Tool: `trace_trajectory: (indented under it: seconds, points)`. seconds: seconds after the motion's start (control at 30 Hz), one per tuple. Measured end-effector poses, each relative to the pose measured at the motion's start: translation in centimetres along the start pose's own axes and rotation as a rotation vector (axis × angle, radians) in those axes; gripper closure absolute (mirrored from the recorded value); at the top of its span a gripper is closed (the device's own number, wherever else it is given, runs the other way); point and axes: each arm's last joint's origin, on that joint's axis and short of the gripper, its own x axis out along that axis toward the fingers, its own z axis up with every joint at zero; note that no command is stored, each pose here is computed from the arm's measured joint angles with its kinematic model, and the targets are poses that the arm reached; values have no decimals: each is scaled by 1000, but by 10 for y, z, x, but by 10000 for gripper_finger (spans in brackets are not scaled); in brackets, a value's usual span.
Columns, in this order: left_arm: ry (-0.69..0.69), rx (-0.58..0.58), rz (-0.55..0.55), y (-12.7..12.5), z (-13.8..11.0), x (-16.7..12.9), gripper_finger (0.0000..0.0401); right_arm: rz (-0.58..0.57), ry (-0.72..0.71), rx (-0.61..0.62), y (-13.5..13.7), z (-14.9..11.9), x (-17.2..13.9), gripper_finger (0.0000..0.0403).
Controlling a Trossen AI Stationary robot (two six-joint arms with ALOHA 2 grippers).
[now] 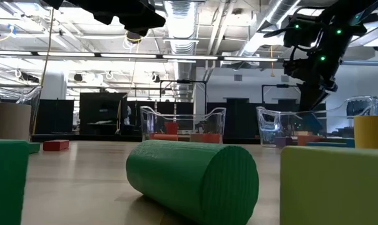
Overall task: Sort blocks by size
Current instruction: Put the light blue rectangular block into the right transparent bin, then put the yellow cylindrical block into the left transparent bin
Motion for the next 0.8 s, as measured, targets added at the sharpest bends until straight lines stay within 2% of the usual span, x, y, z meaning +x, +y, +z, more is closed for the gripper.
trace_trajectory:
  seconds: [0.23,0.8]
  points:
    - [-3,8,-19,-6,1,0,210,8,3,20,0,0,0,301]
    - [2,-5,-26,-8,1,0,210,19,4,45,1,0,0,216]
